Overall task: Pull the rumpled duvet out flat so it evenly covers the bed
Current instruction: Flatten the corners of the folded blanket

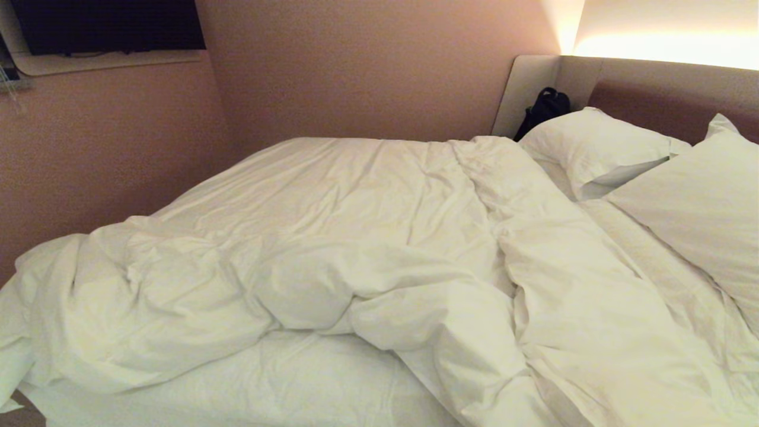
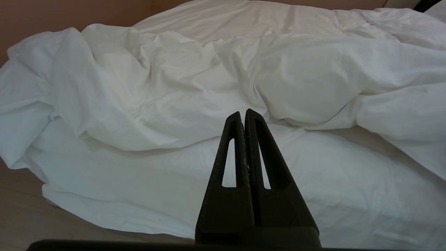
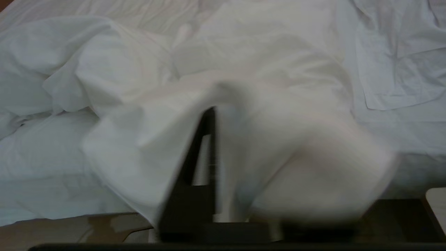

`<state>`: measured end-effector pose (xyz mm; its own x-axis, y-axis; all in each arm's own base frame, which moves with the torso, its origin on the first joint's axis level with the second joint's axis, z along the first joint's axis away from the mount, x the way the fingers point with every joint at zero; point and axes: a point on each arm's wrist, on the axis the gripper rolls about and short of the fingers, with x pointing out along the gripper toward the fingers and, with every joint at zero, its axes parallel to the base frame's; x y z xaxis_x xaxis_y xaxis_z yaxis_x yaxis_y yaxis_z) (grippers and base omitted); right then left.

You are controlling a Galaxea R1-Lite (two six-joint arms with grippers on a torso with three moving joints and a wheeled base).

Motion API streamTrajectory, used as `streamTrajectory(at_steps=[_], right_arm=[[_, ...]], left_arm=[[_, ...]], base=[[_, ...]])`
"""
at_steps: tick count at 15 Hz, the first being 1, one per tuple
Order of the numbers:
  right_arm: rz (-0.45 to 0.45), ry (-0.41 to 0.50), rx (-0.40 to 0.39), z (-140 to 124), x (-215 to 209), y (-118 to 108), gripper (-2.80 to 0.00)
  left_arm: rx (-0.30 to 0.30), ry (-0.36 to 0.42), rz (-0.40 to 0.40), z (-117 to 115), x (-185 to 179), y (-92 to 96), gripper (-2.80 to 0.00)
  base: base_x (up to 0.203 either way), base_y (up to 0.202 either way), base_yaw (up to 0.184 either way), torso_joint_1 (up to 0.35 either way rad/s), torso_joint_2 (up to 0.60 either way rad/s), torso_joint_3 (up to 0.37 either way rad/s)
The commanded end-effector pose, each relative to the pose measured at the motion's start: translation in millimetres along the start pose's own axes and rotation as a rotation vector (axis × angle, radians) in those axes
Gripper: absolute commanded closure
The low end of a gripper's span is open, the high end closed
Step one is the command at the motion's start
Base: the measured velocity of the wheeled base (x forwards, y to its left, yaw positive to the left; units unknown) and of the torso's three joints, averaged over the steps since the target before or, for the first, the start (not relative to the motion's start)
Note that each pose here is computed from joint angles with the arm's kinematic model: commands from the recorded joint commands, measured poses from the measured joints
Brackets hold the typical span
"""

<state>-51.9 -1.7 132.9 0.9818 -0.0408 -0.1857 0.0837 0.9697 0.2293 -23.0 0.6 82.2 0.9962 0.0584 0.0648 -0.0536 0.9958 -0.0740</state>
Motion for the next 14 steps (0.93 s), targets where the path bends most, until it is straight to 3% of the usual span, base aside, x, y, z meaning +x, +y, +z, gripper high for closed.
streamTrajectory(at_steps=[1, 6, 11, 14], right_arm=[[0.003, -0.011, 0.002, -2, -2, -1, -2.80], [0.024, -0.092, 0.012, -7, -14, -2, -2.80], [0.135, -0.298, -0.017, 31, -48, 7, -2.80], [0.144, -0.378, -0.067, 44, -67, 9, -2.80]], left_arm=[[-0.001, -0.001, 0.001, 0, 0, 0.0, 0.00], [-0.001, -0.001, 0.001, 0, 0, 0.0, 0.00], [-0.001, -0.001, 0.001, 0, 0, 0.0, 0.00], [-0.001, -0.001, 0.001, 0, 0, 0.0, 0.00]], base=[[0.000, 0.000, 0.000, 0.000, 0.00, 0.000], [0.000, 0.000, 0.000, 0.000, 0.00, 0.000], [0.000, 0.000, 0.000, 0.000, 0.00, 0.000], [0.000, 0.000, 0.000, 0.000, 0.00, 0.000]])
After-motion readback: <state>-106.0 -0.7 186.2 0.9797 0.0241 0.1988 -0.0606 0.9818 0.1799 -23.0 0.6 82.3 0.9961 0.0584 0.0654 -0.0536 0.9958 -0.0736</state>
